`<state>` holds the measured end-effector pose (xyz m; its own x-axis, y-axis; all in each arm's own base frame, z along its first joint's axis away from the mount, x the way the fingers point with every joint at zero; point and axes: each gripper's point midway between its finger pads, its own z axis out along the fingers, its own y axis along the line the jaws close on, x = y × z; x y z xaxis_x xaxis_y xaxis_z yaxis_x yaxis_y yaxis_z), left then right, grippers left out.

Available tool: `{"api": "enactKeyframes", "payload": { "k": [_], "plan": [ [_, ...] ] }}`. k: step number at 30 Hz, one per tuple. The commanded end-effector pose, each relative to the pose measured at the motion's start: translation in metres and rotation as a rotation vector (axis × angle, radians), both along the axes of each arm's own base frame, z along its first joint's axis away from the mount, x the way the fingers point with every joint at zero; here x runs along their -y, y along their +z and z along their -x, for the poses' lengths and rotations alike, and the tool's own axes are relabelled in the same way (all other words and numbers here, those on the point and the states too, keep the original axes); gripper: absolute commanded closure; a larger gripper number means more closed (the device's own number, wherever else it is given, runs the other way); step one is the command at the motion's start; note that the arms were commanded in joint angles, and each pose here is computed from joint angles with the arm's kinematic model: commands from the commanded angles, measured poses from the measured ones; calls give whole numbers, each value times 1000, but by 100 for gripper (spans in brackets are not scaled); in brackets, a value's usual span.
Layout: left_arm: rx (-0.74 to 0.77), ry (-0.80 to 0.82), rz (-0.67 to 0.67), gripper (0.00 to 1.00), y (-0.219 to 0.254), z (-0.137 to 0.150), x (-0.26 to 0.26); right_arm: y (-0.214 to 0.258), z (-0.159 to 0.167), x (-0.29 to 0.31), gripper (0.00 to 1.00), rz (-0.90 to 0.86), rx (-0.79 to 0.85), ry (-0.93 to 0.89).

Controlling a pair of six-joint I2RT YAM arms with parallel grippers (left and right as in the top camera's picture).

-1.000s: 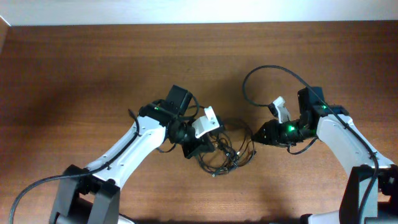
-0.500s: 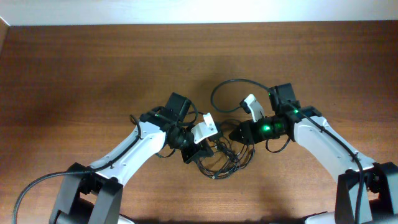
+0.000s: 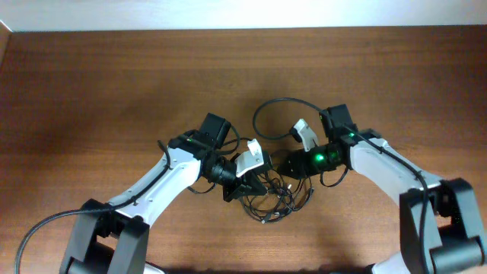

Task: Untangle cables

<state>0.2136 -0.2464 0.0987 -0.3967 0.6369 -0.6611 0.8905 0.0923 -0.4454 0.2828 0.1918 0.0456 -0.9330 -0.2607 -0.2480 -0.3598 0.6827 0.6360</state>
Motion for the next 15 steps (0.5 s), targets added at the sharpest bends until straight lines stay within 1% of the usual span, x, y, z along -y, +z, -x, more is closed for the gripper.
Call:
{"api": "enactKeyframes", "payload": {
  "k": [1, 2, 4, 5, 6, 7, 9, 11, 13, 15],
  "plan": [
    [16, -13, 25, 100, 4, 2, 0, -11, 9, -15, 55, -29, -46, 45],
    [17, -13, 24, 100, 4, 2, 0, -14, 14, -23, 55, -40, -57, 72],
    [20, -12, 18, 100, 3, 2, -1, -17, 18, -32, 63, -40, -48, 102],
    [20, -12, 17, 100, 3, 2, -1, -18, 18, -34, 71, -33, -38, 110],
    [20, -11, 17, 100, 3, 2, -1, -21, 15, -33, 86, -11, -23, 107],
    [19, -11, 16, 100, 3, 2, -1, -23, 11, -28, 96, 13, -12, 94],
    [23, -4, -5, 100, 0, 0, -3, -11, 0, -19, 96, 10, -4, 55],
    [28, 14, -55, 100, -7, -2, -8, 26, -16, -8, 96, 2, 29, 12],
    [29, 15, -60, 100, -7, -2, -9, 58, -24, -6, 96, -12, 98, 4],
    [29, 15, -60, 100, -7, -2, -9, 95, -29, -7, 96, -38, 201, 3]
  ]
}}
